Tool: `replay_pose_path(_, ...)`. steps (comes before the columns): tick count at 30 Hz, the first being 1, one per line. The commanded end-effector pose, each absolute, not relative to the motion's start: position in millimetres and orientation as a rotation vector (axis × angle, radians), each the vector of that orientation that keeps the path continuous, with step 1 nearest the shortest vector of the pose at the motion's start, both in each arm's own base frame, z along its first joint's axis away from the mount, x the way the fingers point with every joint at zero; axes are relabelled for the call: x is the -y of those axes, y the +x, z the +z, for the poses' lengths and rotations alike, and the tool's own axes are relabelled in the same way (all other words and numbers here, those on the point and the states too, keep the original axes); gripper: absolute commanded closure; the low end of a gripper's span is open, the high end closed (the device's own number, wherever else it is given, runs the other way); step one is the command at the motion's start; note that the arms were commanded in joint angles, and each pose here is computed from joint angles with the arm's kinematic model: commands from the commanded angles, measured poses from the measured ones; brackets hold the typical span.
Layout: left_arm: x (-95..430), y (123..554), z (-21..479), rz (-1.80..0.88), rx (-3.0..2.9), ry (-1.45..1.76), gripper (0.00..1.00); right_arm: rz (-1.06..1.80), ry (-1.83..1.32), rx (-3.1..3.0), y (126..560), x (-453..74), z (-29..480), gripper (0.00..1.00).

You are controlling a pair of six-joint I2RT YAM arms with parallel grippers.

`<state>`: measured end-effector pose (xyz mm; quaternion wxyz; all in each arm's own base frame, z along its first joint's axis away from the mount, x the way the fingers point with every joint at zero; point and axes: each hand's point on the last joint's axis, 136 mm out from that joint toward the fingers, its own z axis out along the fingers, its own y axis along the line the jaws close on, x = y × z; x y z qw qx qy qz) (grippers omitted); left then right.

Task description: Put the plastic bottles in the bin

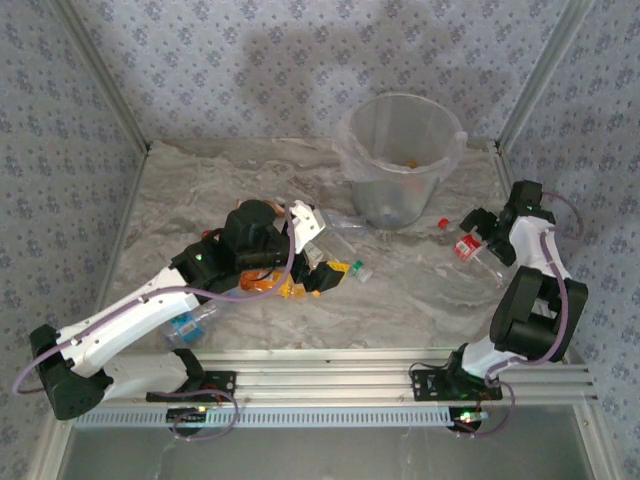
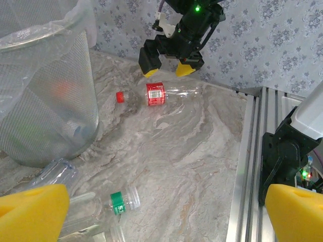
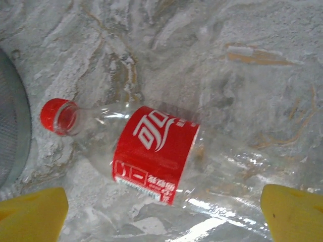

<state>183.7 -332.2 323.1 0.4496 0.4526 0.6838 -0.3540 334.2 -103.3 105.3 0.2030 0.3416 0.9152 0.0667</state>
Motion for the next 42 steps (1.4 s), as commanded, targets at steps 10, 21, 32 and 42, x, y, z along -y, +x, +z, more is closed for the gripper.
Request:
replay_pose_path(10, 331, 179, 344, -0.876, -1.631, 1.13, 0.0, 0.145, 0.937, -2.591, 330, 110, 83, 0.0)
replay_pose_path(21, 332, 178, 344, -0.885, -1.63, 1.134, 0.0, 0.143, 0.82, -2.682, 317, 73, 77, 0.0)
replay_pose_path(32, 332, 177, 345, -0.89, -1.626, 1.135, 0.0, 0.015, 0.725, -2.785, 304, 54, 74, 0.01)
replay_pose_path(42, 333, 177, 345, -0.89, -1.627, 1.137, 0.0, 0.013, 0.65, -2.871, 294, 29, 56, 0.06)
